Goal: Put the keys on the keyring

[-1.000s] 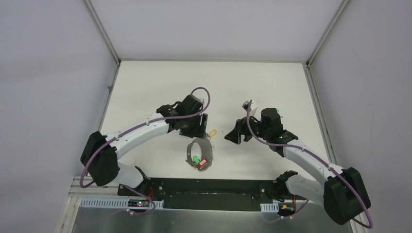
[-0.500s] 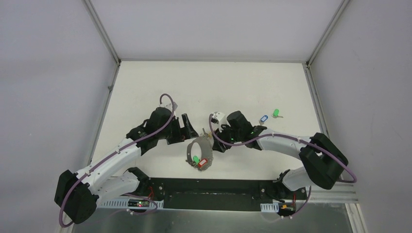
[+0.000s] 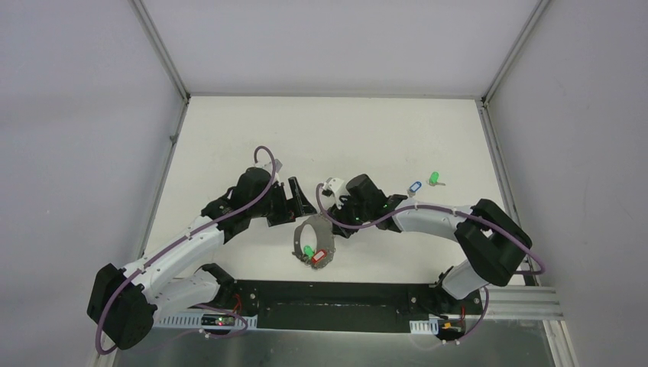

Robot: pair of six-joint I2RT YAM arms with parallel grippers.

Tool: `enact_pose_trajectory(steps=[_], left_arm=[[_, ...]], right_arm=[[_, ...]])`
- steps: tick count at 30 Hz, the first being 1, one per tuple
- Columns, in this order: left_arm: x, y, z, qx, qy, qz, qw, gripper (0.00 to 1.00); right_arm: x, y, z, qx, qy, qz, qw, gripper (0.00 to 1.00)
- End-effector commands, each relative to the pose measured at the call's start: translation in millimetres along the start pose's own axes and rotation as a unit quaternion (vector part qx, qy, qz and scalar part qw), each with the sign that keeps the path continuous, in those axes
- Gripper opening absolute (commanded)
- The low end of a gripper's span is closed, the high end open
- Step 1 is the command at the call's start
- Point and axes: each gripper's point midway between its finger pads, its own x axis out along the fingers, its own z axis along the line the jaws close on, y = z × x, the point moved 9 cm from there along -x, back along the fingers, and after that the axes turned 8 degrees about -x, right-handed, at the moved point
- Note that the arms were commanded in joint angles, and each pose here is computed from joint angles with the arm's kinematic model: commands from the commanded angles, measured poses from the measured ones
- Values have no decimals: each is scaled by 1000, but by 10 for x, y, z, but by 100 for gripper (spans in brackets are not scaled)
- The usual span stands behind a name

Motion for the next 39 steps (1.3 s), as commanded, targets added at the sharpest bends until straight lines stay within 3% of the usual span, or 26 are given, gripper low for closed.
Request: enact_pose_trajectory(steps=[1,6,21,28,34,39], left_arm=[[1,-62,-68,-2,22,-11,1000,84],[7,-63,-62,-1,20,-12,1000,83],[25,-61,-38,5,10,-8,1000,83],[44,-48,-18,5,7,-1,1000,83],[58,-45,-10,6,5,3,1000,83],[91,-31,-22,34,13,32,999,77]], right_arm=[[25,-131,-25,-29,-6,-13,999,48],[60,-110,-19,-29,-15,-4,999,50],[95,-155,-41,-34,-16,2,999,28],[67,-241,-3,-59,-40,-35,997,34],[107,-224,-40,-69,-35,-21,997,39],[32,-270,-60,-68,-18,-25,997,39]])
